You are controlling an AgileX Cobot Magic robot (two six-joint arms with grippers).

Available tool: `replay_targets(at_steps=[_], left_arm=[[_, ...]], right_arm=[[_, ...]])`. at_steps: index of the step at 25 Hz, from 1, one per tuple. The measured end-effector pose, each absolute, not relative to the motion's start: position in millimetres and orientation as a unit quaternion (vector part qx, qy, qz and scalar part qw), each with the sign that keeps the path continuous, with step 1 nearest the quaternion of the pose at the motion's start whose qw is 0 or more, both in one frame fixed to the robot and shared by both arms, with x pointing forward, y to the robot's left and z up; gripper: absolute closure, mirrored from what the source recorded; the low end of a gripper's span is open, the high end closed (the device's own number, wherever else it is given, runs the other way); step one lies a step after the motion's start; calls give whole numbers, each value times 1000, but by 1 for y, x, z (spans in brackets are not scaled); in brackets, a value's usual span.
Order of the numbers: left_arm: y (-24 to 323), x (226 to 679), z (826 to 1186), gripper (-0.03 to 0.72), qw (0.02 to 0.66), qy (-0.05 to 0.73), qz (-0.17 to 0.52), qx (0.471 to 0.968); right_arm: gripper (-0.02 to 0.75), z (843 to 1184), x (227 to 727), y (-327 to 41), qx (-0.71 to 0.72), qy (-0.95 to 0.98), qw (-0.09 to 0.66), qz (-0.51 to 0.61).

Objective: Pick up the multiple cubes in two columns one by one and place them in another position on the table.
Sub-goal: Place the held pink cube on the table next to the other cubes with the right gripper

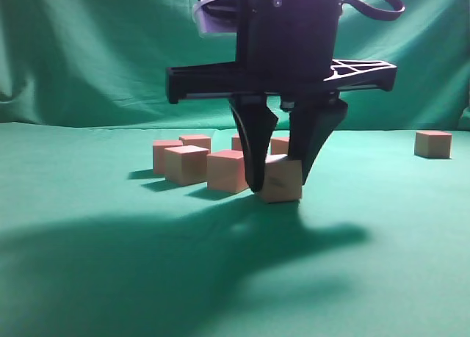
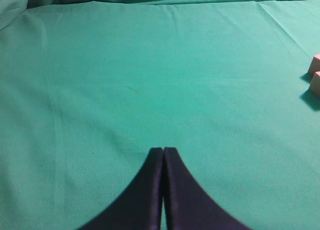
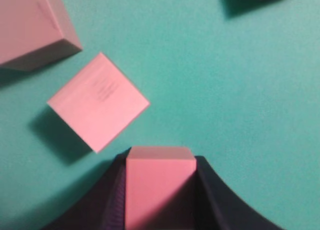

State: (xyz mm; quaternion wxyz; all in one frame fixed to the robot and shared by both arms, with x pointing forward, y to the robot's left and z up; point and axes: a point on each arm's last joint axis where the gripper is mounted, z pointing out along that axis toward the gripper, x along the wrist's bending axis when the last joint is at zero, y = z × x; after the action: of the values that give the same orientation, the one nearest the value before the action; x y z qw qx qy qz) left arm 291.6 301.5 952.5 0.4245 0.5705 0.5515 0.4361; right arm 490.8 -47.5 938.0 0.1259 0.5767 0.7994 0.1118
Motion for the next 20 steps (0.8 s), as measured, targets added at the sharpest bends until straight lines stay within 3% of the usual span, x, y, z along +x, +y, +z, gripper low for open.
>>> replay_targets(at_steps=[20], left_arm=[[301,292,953,688,425,552,436,570]], right_arm=[[486,938,491,-46,575,799,125,119]])
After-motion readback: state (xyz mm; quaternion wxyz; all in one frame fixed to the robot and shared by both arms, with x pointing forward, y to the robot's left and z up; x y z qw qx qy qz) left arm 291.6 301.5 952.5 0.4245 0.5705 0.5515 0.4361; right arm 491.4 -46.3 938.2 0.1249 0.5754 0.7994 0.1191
